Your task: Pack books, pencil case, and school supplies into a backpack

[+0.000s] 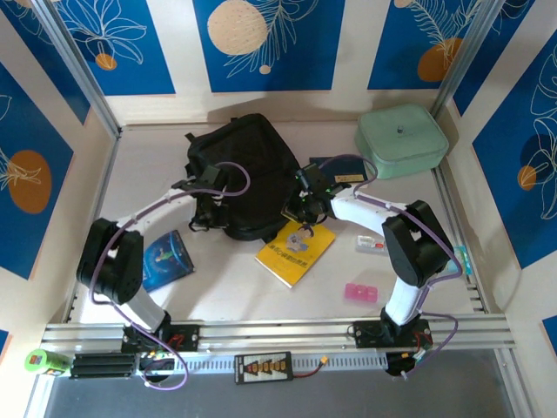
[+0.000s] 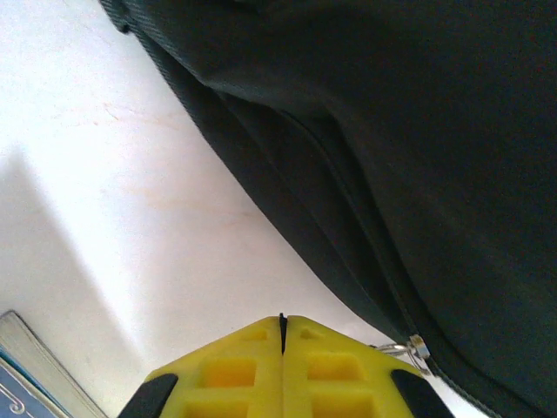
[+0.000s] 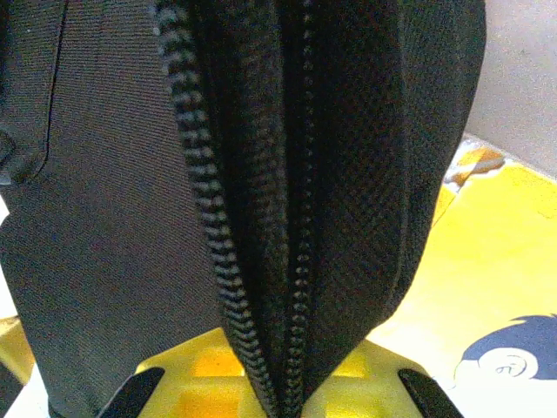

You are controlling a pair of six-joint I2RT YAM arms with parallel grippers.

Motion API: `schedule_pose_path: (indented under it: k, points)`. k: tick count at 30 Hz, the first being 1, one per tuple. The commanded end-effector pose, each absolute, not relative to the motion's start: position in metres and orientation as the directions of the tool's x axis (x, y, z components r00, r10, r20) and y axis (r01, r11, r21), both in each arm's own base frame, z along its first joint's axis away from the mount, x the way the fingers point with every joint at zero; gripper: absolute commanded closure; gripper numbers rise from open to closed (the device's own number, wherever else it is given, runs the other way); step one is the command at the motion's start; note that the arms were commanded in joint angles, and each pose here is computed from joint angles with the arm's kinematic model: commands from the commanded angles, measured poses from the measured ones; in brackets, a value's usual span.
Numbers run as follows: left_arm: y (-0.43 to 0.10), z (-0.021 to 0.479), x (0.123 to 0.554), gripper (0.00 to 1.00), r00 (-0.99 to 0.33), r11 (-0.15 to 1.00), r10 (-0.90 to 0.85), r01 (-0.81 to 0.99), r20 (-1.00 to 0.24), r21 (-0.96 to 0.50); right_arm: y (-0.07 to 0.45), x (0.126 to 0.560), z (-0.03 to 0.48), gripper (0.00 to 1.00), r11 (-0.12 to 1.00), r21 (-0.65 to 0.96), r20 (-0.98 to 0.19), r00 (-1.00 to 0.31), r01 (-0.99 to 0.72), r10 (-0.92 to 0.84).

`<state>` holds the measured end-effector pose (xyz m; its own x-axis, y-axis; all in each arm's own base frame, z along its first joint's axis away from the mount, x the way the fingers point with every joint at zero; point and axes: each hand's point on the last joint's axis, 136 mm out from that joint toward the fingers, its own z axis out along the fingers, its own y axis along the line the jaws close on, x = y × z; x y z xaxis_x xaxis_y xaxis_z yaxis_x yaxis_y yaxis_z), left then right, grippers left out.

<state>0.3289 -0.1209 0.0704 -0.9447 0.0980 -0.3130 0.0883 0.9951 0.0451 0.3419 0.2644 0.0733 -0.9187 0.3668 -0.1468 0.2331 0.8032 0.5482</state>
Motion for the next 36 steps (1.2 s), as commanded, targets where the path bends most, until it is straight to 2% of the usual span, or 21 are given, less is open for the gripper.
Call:
schedule_pose_path:
  k: [1,11,14,20,25,29,34,36]
  points:
    - [-0.093,0.070,0.341,1.00,-0.948,0.989,0.089,0.047,-0.307,0.139,0.245,0.362,0.086,0.94,0.834,0.508,-0.252,-0.888,0.218,0.385]
    - [-0.072,0.080,0.381,1.00,-0.918,0.987,0.047,-0.018,-0.394,0.160,0.242,0.360,0.086,0.94,0.827,0.516,-0.244,-0.887,0.224,0.392]
    - [-0.059,0.078,0.392,1.00,-0.919,0.975,0.046,-0.044,-0.391,0.218,0.242,0.359,0.088,0.94,0.831,0.513,-0.256,-0.886,0.214,0.387]
    - [-0.060,0.075,0.415,1.00,-0.917,0.974,0.046,-0.047,-0.396,0.222,0.240,0.358,0.090,0.94,0.830,0.516,-0.264,-0.882,0.213,0.391]
    - [-0.069,0.071,0.422,1.00,-0.913,0.984,0.021,-0.054,-0.407,0.171,0.239,0.355,0.089,0.94,0.828,0.517,-0.258,-0.883,0.217,0.392]
    - [-0.061,0.074,0.423,1.00,-0.907,0.979,0.015,-0.072,-0.422,0.191,0.236,0.356,0.090,0.94,0.829,0.517,-0.269,-0.879,0.214,0.394]
    - [-0.073,0.081,0.424,1.00,-0.893,0.994,0.041,-0.011,-0.449,0.112,0.231,0.356,0.091,0.94,0.828,0.516,-0.282,-0.870,0.219,0.406]
    - [-0.089,0.088,0.425,1.00,-0.866,0.999,0.032,0.040,-0.500,-0.005,0.230,0.356,0.091,0.94,0.825,0.520,-0.283,-0.867,0.221,0.411]
